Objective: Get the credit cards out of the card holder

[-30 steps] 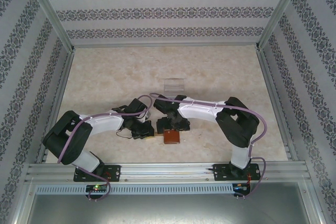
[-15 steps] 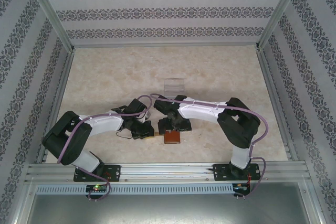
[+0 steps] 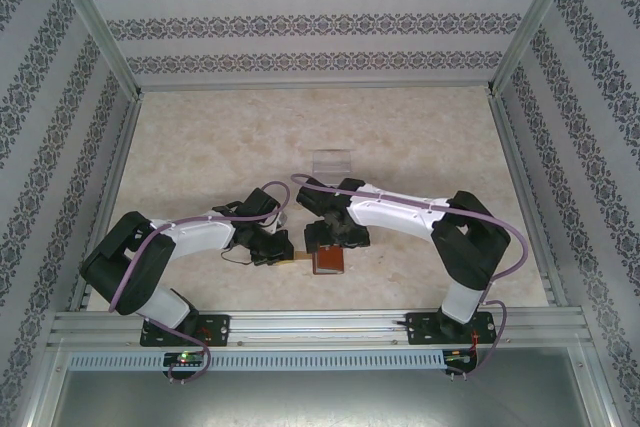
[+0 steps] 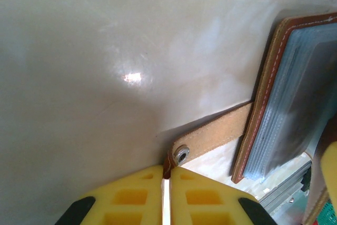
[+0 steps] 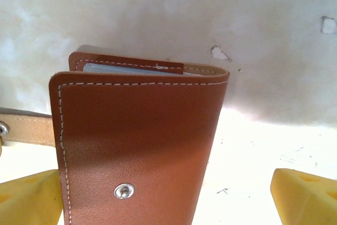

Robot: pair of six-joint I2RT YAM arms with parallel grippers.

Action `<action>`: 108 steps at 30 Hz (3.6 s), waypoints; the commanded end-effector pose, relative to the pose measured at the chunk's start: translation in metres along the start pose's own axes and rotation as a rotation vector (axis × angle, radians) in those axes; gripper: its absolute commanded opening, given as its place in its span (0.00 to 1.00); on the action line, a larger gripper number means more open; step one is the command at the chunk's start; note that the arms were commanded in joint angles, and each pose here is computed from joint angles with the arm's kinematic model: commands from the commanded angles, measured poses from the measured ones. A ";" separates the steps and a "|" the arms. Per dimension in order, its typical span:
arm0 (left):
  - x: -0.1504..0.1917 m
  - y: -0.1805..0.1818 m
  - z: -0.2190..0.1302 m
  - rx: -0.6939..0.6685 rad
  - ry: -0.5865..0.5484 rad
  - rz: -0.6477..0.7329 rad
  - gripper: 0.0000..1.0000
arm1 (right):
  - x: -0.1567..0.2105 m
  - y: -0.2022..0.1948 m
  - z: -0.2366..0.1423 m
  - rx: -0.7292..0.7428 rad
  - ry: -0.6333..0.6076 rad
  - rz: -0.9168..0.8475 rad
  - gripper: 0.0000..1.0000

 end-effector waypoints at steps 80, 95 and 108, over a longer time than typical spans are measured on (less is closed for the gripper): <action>-0.014 -0.008 0.016 -0.239 0.037 0.079 0.52 | 0.010 -0.039 -0.005 -0.105 -0.020 0.097 0.34; -0.009 -0.003 0.021 -0.238 0.067 0.064 0.48 | 0.008 -0.080 0.020 0.157 -0.029 0.059 0.82; -0.005 0.001 0.023 -0.247 0.093 0.061 0.45 | 0.010 -0.086 0.034 0.237 -0.015 0.037 0.87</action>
Point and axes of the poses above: each hand's point on the last joint's axis, 136 mm out from that joint toward the fingers, its own z axis out along the fingers, its own y axis along the line the jaws close on, x = y × z, the point moved 1 cm from there along -z, back along the fingers, and after that the axes turned 10 degrees about z, right-handed, at the moved point
